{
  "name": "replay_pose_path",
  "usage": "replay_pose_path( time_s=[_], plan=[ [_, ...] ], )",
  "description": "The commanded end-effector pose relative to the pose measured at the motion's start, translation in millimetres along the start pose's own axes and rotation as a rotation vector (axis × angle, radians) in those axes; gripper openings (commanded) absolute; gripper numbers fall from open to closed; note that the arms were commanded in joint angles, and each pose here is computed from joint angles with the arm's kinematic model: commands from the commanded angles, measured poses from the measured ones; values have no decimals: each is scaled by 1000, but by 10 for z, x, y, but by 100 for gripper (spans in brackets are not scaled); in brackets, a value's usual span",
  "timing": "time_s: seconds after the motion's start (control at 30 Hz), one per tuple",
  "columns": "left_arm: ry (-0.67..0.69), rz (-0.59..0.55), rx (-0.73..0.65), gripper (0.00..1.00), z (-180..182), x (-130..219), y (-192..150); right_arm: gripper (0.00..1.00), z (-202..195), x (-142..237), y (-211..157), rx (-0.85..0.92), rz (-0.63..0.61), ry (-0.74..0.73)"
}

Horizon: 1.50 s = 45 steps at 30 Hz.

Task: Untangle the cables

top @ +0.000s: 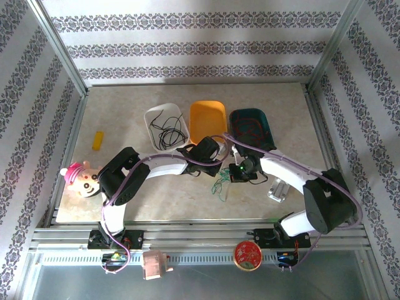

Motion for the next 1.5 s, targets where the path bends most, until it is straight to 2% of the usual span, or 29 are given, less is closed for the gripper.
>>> replay_pose_path(
  time_s=[0.0,0.23,0.5,0.63,0.83,1.0,1.03,1.07,1.17,1.27,1.37,1.47],
  plan=[
    [61,-56,47,0,162,26,78,3,-177,183,24,-58,-68,-70],
    [121,-82,127,0,461,242,-39,4,-604,455,-31,-269,-192,-150],
    [162,-106,200,0,728,513,-238,4,-919,563,-196,-437,-245,-228],
    [94,-133,210,0,726,661,-251,4,-927,493,-219,-447,-213,-201],
    [-128,-162,112,0,396,905,-167,5,-856,355,-197,-446,-178,-126],
    [-191,-158,58,0,259,1038,-86,5,-865,293,-189,-465,-167,-116],
    [-191,-157,52,6,252,1048,-79,5,-857,286,-181,-465,-168,-109],
    [-183,-154,47,22,252,1050,-74,5,-848,284,-169,-463,-171,-99],
    [-143,-149,48,50,311,1020,-88,5,-816,283,-143,-455,-178,-78],
    [-124,-142,56,55,347,986,-111,5,-803,285,-132,-453,-183,-71],
    [-132,-134,68,50,352,964,-137,5,-801,292,-128,-451,-189,-69],
    [-137,-135,76,50,354,950,-144,5,-793,291,-122,-445,-190,-69]
  ],
)
Point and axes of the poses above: each hand's point on the last joint's axis, 136 mm out from that joint toward the fingers, its own x axis back along the fingers, its own z axis along the line the jaws close on, y = z × x, the point moved 5 cm from there along x, back along the fingers, and after that the axes turned 12 degrees about x, right-handed, at the moved point
